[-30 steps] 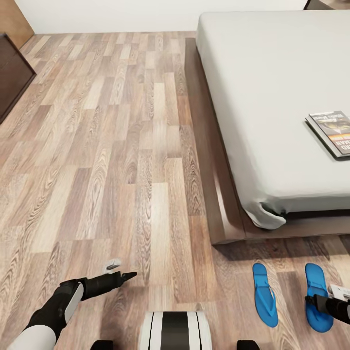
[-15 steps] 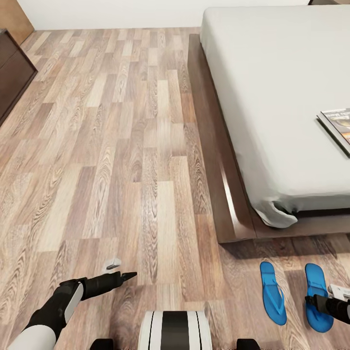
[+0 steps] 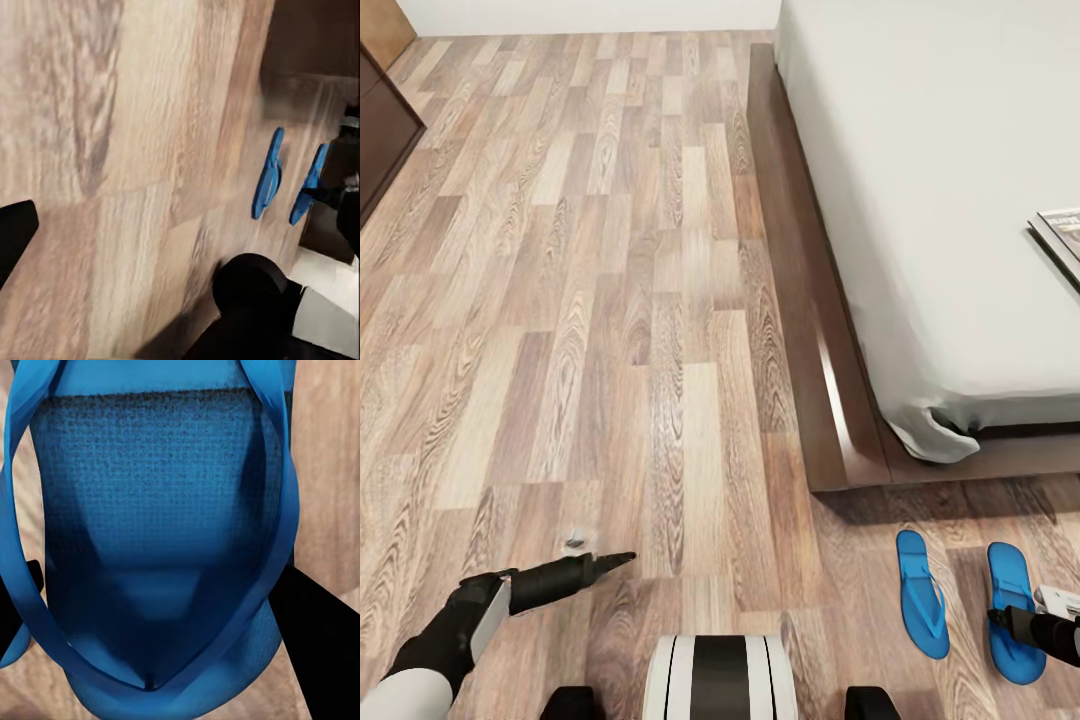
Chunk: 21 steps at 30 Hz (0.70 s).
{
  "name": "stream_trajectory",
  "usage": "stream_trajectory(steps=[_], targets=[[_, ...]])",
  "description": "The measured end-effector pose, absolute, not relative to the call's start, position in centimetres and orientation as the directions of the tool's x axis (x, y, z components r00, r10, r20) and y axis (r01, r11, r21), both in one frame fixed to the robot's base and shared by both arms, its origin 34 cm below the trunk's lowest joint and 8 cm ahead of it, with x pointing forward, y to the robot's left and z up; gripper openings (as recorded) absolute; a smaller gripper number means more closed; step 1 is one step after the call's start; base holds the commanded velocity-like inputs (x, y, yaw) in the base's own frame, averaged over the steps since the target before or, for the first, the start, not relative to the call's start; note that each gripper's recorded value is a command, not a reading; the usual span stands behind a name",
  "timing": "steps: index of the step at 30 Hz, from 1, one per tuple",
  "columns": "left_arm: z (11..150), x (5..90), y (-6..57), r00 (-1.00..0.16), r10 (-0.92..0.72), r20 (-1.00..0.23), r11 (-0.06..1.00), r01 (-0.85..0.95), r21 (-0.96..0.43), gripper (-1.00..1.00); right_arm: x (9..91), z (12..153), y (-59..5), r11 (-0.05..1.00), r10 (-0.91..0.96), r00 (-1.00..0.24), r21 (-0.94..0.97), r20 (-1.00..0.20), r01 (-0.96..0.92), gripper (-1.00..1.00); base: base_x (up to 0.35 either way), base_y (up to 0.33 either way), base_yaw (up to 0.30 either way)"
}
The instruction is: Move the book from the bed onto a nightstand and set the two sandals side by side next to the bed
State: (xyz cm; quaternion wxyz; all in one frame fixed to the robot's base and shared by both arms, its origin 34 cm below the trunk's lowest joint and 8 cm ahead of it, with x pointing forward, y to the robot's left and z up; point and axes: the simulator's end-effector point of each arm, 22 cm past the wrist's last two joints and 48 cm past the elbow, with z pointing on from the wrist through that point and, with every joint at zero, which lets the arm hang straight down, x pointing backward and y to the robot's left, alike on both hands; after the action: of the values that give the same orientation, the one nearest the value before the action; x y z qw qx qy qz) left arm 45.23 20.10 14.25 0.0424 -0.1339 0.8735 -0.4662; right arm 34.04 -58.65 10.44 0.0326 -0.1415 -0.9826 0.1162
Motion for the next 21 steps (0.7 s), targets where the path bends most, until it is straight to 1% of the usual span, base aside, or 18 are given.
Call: stream_trajectory(steps=[2, 4, 9, 15, 21], targets=[[18.1, 46.7, 20.9, -0.963, -0.268, 0.019, 0.407, -0.13, -0.904, 1.0, 34.0, 10.4, -58.7, 0.933, 0.286, -0.958, -0.238, 0.031, 0.271, -1.0, 0.0, 0.0, 0.0], [20.0, 47.7, 22.2, -0.965, -0.262, -0.002, 0.369, -0.098, -0.924, 1.0, 34.0, 10.4, -58.7, 0.933, 0.286, -0.958, -0.238, 0.032, 0.27, -1.0, 0.0, 0.0, 0.0], [20.9, 48.4, 23.5, -0.959, -0.283, -0.011, 0.343, -0.09, -0.935, 1.0, 33.5, 10.1, -58.6, 0.933, 0.285, -0.958, -0.241, 0.045, 0.266, -1.0, 0.0, 0.0, 0.0], [19.9, 47.7, 20.7, -0.955, -0.294, 0.024, 0.3, -0.116, -0.947, 1.0, 32.5, 9.4, -58.6, 0.933, 0.285, -0.956, -0.248, 0.068, 0.26, -1.0, 0.0, 0.0, 0.0], [19.3, 47.3, 20.1, -0.955, -0.294, 0.04, 0.292, -0.13, -0.948, 1.0, 32.1, 9.1, -58.6, 0.933, 0.284, -0.956, -0.251, 0.078, 0.257, -1.0, 0.0, 0.0, 0.0]])
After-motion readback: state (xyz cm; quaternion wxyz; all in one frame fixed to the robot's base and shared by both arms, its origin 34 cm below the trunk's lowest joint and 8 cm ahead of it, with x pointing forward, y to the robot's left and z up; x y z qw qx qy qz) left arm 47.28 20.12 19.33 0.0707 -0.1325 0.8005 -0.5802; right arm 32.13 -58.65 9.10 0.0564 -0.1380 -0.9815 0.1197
